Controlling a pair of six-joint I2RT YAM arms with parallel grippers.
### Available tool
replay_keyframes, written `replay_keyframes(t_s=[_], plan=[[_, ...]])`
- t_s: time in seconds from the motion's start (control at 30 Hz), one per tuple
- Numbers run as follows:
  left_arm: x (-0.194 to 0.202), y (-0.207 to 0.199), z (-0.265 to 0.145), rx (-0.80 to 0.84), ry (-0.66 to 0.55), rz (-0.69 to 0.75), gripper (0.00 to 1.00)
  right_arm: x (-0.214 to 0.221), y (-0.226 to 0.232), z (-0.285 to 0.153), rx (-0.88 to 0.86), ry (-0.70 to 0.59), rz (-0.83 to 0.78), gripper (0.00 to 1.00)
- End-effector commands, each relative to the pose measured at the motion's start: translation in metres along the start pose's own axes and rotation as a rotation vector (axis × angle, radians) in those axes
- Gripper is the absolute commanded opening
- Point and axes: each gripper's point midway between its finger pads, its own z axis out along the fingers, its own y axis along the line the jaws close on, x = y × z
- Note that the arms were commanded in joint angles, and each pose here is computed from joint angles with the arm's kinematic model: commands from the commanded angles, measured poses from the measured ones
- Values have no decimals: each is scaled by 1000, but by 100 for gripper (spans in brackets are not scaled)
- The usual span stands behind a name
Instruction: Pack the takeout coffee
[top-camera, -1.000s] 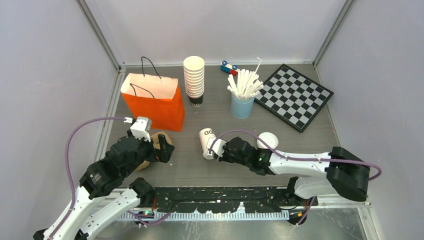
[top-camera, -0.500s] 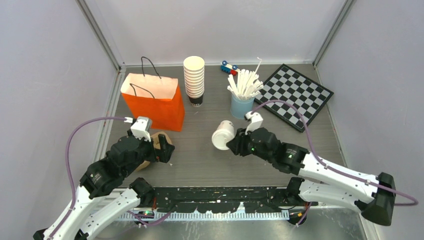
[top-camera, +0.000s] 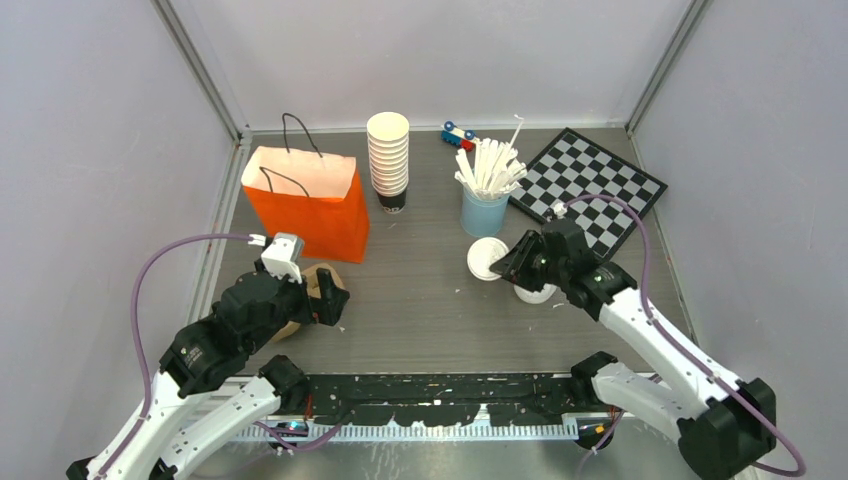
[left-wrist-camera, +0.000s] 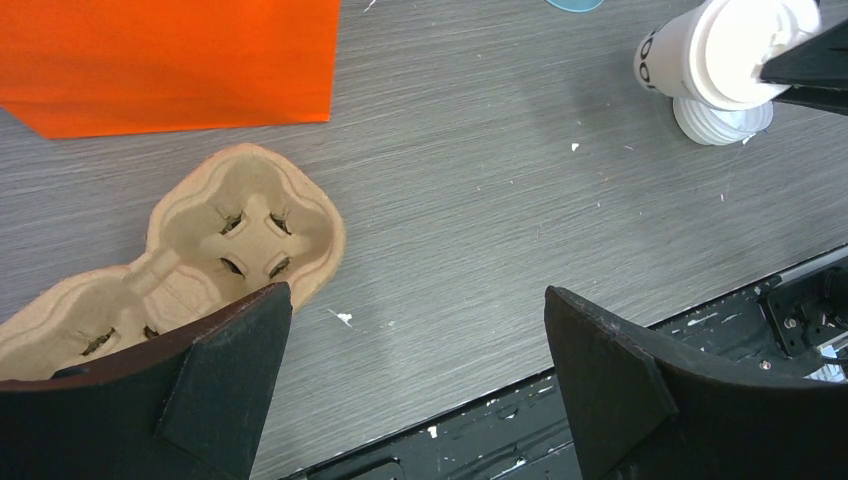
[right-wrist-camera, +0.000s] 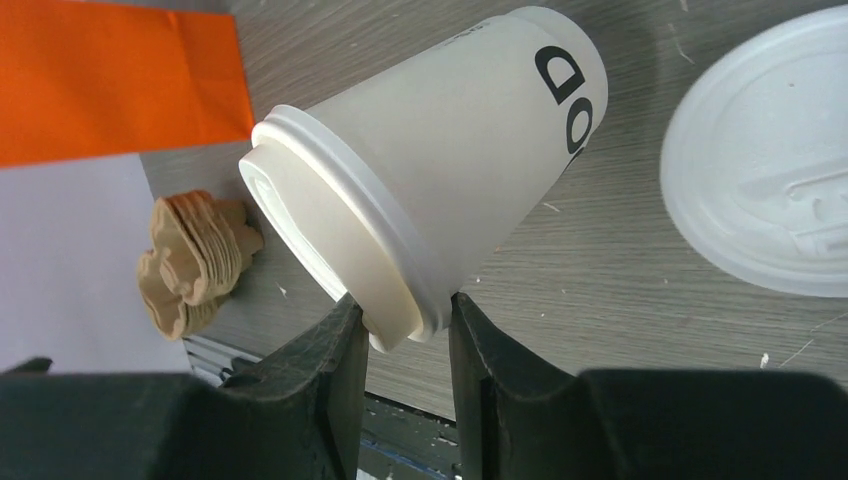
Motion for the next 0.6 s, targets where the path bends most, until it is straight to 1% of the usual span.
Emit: replay_keyframes(t_s=[0.0, 0.2, 0.47, 0.57], plan=[[-4, 2, 3, -14, -16, 6, 100, -13, 20, 4, -87, 100, 120, 34], [-5, 2, 2, -18, -20, 5, 100, -43, 10, 19, -104, 113, 258, 34], [-5, 2, 4, -22, -11, 9, 100, -62, -5, 36, -82, 160, 339, 35], [-5, 3, 4, -24, -12, 9, 100, -64, -12, 41, -63, 168, 357, 39]])
